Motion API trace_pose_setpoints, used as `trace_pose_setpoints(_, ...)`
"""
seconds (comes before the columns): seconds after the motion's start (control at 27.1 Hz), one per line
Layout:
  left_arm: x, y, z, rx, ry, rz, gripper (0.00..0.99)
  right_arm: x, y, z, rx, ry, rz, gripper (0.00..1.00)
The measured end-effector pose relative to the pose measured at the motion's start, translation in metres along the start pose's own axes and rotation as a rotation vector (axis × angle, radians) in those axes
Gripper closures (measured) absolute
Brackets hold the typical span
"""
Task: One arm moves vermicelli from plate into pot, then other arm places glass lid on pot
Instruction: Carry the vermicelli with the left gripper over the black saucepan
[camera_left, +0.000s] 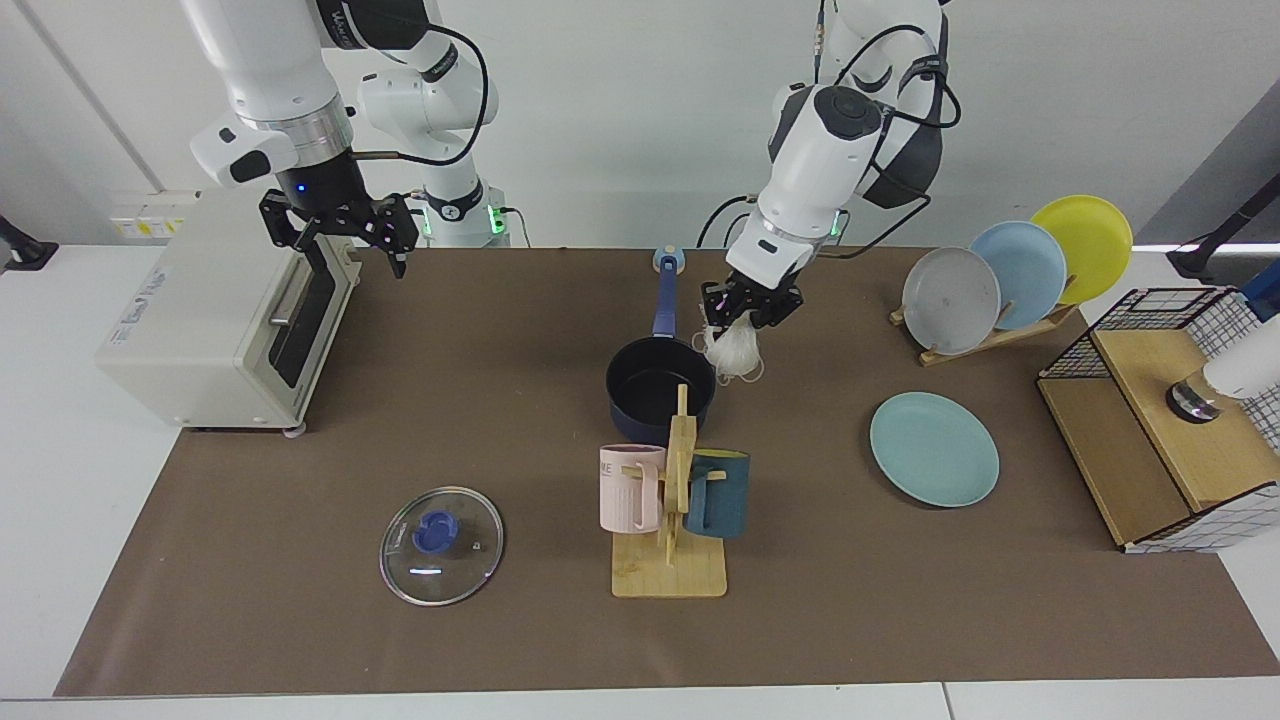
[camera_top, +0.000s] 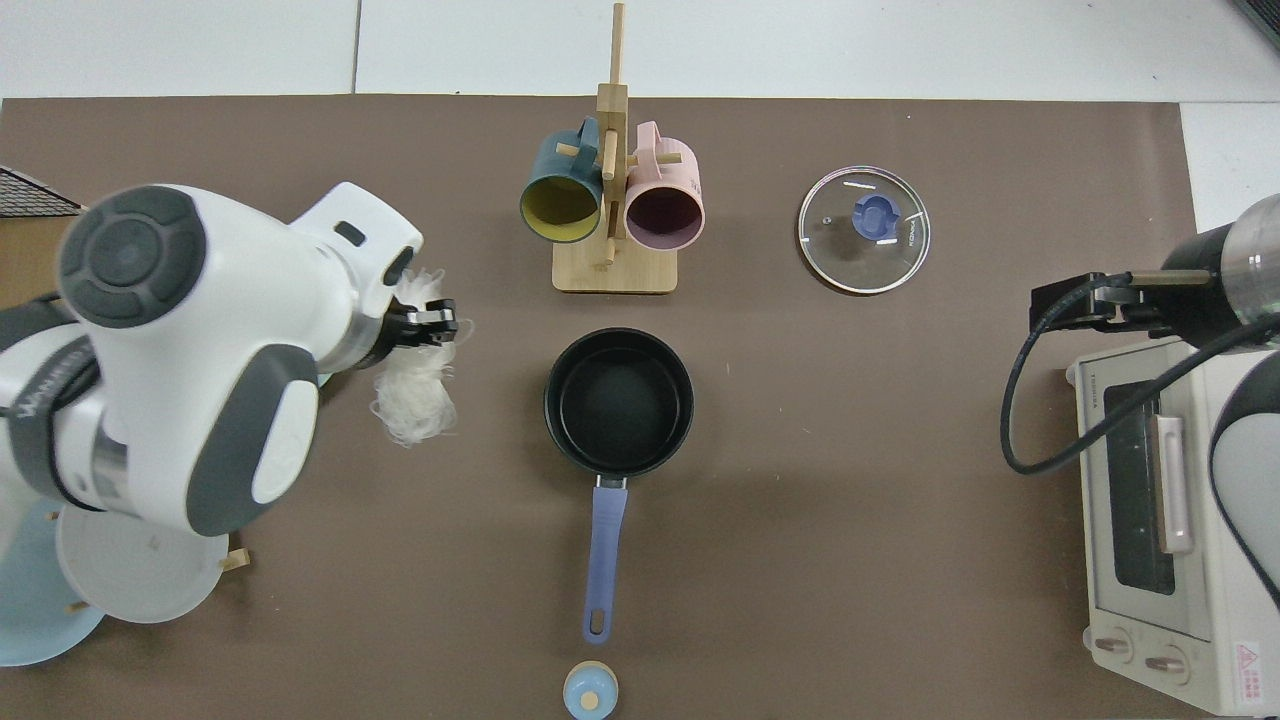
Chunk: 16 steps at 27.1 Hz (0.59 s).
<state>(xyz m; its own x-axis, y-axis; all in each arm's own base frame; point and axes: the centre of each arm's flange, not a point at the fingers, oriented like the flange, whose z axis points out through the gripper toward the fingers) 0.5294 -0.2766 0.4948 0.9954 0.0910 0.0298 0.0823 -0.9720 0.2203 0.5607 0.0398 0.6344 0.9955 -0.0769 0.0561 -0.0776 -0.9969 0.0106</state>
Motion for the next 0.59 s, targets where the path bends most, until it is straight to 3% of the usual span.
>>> trace_pose_setpoints(0.37, -0.015, 0.026, 0.089, -0.079, -0.028, -0.010, 0.617, 0.004, 0.002, -0.007, -0.002, 0.011, 0.004, 0.00)
trace_pose_setpoints(0.59, -0.016, 0.027, 0.120, -0.096, -0.040, -0.005, 0.617, 0.039, -0.001, 0.006, -0.012, -0.001, 0.006, 0.00)
